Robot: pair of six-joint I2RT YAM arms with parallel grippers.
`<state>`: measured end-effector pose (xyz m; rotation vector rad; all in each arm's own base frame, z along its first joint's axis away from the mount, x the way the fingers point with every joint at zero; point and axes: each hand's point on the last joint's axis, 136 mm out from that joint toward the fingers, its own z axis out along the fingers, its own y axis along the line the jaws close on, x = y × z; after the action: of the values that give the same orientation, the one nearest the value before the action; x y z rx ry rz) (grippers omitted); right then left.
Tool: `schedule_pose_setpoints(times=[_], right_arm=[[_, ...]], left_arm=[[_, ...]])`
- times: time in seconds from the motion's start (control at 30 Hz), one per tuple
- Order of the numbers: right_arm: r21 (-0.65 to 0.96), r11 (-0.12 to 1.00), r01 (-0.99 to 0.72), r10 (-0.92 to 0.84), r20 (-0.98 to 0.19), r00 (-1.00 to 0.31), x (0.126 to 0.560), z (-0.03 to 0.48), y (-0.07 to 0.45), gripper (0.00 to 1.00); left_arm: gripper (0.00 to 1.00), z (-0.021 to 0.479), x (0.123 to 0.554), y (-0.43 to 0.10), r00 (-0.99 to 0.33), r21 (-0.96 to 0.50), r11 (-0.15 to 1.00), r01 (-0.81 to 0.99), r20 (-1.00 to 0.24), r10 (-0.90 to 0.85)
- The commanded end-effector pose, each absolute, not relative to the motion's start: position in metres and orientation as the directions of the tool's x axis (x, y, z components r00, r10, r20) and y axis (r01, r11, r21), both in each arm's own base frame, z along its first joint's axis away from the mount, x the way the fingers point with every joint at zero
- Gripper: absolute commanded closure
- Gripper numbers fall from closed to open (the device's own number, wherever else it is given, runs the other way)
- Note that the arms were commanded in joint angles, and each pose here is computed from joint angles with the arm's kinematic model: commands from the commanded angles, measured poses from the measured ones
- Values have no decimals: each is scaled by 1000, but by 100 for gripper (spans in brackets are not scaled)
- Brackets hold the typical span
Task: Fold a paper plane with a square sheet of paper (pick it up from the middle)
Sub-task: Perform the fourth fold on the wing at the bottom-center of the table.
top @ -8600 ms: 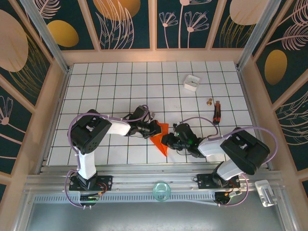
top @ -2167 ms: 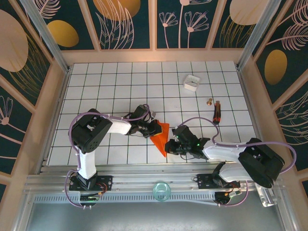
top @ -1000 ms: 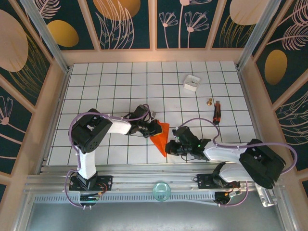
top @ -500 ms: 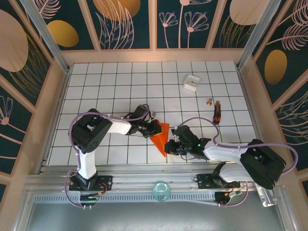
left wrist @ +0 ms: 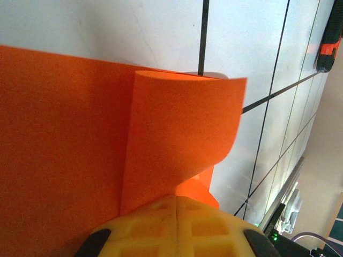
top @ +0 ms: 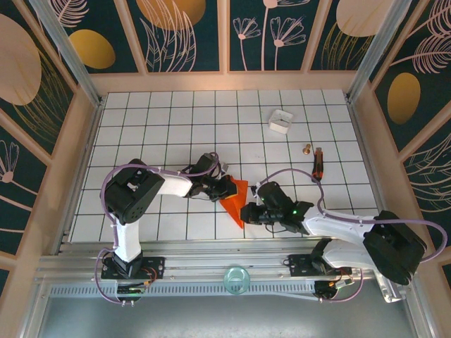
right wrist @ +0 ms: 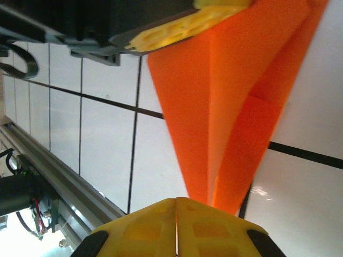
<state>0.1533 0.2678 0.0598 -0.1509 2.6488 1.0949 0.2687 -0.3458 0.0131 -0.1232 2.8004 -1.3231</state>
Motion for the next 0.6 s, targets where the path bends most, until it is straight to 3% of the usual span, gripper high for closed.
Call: schedule_pose_setpoints(times=[0.0, 0.57], right_arm=[[673, 694, -255, -41, -317, -948, 156, 69, 283, 92], [623, 756, -198, -47, -250, -967, 150, 29, 270, 96]], left_arm=[[99, -32, 261, -320, -991, -664, 737, -122, 42, -126], [99, -30, 261, -320, -991, -666, 736, -121, 41, -125]])
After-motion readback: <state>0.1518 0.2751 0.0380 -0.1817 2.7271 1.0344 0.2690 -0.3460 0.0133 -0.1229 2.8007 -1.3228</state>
